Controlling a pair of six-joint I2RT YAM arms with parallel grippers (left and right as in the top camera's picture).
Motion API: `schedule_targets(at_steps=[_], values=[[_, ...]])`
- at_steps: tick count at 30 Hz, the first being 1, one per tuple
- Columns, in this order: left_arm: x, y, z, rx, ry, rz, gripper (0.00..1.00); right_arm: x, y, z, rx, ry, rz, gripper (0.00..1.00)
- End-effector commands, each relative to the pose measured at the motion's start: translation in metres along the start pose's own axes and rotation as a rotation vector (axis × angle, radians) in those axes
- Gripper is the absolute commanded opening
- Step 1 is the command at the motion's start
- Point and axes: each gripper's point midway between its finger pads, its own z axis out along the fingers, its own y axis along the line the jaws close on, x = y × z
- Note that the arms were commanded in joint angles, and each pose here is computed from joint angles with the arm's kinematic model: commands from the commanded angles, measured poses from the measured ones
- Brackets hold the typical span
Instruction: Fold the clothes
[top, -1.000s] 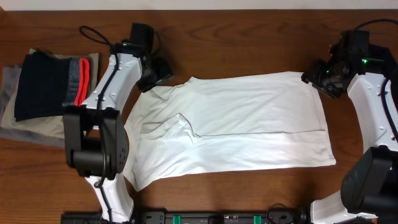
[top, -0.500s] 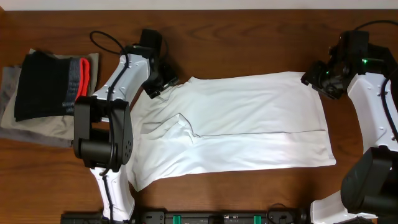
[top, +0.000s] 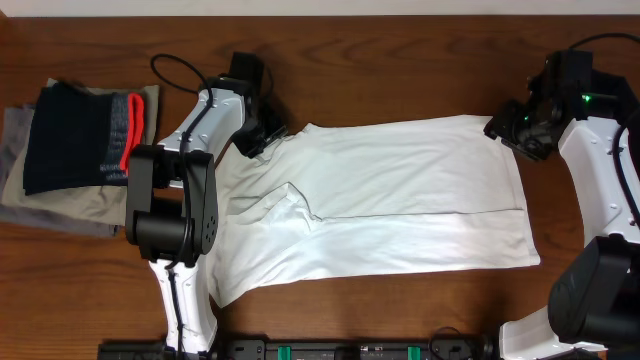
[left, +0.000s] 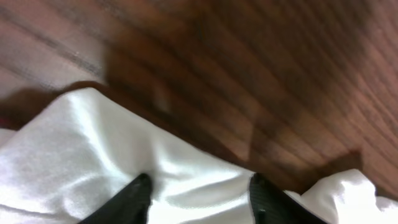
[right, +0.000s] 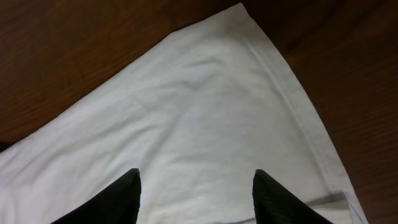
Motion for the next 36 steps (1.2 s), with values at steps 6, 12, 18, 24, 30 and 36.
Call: schedule_targets(at_steps=[6, 12, 18, 24, 30, 36], values=[[-0.007, -0.004, 0.002, 0.012, -0.012, -0.001, 0.19, 0.000, 0.005, -0.001, -0.007, 0.000, -0.026, 0.54], [-0.011, -0.011, -0.009, 0.035, -0.037, 0.069, 0.09, 0.000, 0.005, -0.001, -0.006, 0.000, -0.026, 0.54], [-0.017, -0.020, -0.039, 0.064, -0.096, 0.102, 0.10, -0.001, 0.005, -0.001, -0.007, 0.000, -0.026, 0.53], [-0.012, -0.016, -0.054, 0.051, -0.095, 0.100, 0.15, 0.000, 0.005, -0.001, -0.006, 0.002, -0.026, 0.53], [-0.002, -0.008, -0.058, 0.019, -0.061, 0.092, 0.22, 0.000, 0.005, -0.001, -0.006, 0.001, -0.026, 0.52], [-0.011, -0.015, -0.058, 0.044, -0.102, 0.102, 0.51, -0.005, 0.010, -0.001, -0.028, -0.015, -0.029, 0.55]])
